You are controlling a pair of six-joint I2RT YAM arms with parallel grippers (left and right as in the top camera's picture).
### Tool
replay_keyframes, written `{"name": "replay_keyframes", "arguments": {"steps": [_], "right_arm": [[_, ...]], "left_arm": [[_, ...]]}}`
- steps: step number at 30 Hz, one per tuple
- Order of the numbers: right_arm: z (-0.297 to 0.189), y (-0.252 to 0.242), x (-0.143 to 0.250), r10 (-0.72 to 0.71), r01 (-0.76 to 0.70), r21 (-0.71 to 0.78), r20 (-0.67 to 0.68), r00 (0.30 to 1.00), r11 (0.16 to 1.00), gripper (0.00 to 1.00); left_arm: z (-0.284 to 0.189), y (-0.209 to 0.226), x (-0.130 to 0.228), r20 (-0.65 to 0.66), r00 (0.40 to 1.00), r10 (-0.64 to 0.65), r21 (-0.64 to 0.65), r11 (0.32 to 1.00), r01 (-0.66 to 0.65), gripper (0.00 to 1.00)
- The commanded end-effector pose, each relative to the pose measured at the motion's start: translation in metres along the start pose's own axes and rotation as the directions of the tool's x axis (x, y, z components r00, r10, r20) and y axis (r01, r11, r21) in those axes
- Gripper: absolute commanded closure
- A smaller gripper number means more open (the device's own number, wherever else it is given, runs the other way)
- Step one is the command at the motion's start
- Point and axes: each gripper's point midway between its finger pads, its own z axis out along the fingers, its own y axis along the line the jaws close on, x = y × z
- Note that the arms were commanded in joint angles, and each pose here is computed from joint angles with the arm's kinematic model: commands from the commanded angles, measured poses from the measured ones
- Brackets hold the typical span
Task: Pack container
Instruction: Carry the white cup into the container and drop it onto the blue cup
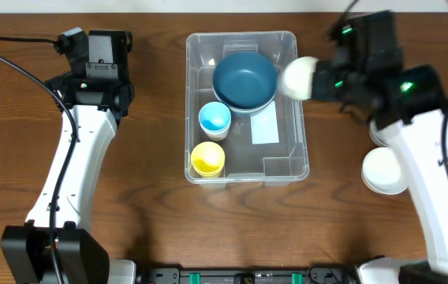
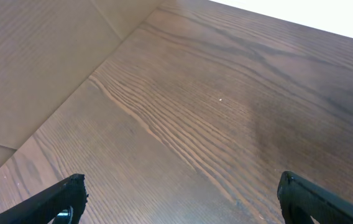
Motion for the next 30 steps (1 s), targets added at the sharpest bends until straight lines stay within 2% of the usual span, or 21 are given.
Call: {"name": "replay_keyframes", "arguments": {"steps": [1, 10, 23, 30], "right_arm": [[0.004, 0.043, 0.012, -0.109, 0.108, -0.058, -0.018, 0.994, 0.992, 0.99], [0.032, 0.118, 0.045, -0.296, 0.291, -0.094, -0.046, 0.954, 0.952, 0.99], [0.097, 0.133, 0.062, -0.341, 0.338, -0.043, -0.114, 0.933, 0.94, 0.99], [0.107, 0.136, 0.061, -0.341, 0.338, -0.044, -0.112, 0.933, 0.94, 0.99]], "left_arm": [[-0.004, 0.008, -0.005, 0.018, 1.0, -0.005, -0.02, 1.0, 0.006, 0.02], [-0.004, 0.008, -0.006, 0.018, 1.0, -0.006, -0.02, 1.0, 0.006, 0.02], [-0.004, 0.008, -0.006, 0.018, 1.0, -0.006, -0.02, 1.0, 0.006, 0.02], [-0.004, 0.008, -0.006, 0.018, 1.0, -0.006, -0.02, 1.0, 0.006, 0.02]]}}
